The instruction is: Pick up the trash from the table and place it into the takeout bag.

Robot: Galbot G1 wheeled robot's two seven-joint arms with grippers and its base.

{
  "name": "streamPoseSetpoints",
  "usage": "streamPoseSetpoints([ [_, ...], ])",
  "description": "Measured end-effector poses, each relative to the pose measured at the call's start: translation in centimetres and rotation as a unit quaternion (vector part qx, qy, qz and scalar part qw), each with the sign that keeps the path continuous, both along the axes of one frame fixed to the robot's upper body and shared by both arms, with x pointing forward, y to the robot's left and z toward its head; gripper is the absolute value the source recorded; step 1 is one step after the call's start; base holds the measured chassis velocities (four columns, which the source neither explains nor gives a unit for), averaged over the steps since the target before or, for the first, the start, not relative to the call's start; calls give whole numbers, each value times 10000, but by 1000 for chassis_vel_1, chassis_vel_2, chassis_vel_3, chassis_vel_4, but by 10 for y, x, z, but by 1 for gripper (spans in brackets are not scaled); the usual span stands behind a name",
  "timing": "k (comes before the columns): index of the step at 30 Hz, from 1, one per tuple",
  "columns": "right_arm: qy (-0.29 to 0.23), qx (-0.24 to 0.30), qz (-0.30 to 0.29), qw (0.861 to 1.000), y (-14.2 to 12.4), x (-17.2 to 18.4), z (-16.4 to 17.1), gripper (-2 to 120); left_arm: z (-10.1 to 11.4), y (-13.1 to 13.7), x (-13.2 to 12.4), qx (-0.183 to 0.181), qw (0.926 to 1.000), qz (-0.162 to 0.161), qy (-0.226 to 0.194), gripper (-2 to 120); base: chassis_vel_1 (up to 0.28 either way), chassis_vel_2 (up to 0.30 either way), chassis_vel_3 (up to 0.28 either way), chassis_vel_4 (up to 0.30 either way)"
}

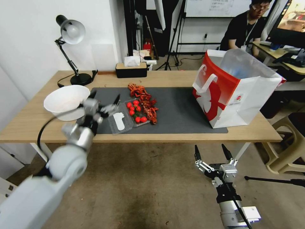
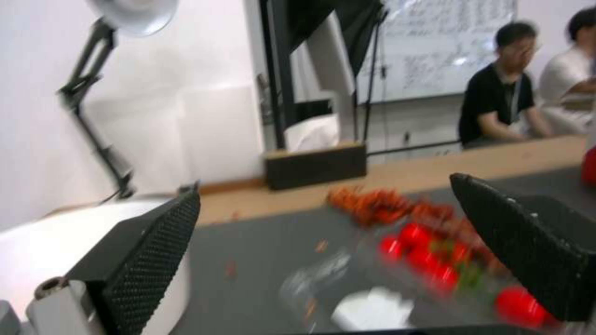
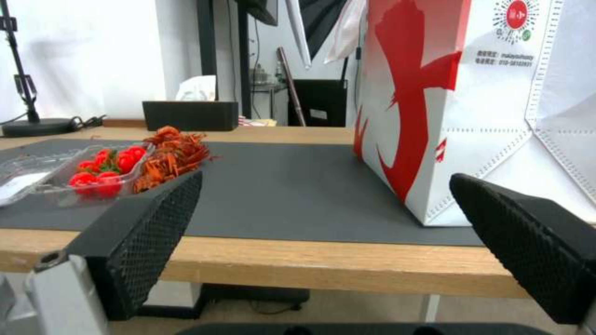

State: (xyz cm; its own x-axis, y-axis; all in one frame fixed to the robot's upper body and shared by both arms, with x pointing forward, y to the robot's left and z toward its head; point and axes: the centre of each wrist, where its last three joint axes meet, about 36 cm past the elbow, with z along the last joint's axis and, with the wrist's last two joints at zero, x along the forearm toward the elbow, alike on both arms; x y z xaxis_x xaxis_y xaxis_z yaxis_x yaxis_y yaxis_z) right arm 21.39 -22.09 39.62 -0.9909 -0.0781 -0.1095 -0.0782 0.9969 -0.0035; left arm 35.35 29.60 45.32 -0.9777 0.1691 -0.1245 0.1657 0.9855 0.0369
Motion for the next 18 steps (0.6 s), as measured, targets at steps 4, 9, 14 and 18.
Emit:
streamPoseSetpoints([
  [4,19,56,49,10000,-3,1,1,100,-20,15,-26,194,9989,419,-25,100,0,0,0,0],
  [9,-53,288,165,9994,-12,5,6,100,-53,17,-60,265,9947,987,76,100,0,0,0,0],
  [14,-15,434,320,9985,-16,8,8,100,-69,7,-84,70,9917,1246,319,100,0,0,0,0],
  [18,32,521,470,9975,-18,11,5,100,-81,1,-102,-130,9890,1425,382,100,0,0,0,0],
])
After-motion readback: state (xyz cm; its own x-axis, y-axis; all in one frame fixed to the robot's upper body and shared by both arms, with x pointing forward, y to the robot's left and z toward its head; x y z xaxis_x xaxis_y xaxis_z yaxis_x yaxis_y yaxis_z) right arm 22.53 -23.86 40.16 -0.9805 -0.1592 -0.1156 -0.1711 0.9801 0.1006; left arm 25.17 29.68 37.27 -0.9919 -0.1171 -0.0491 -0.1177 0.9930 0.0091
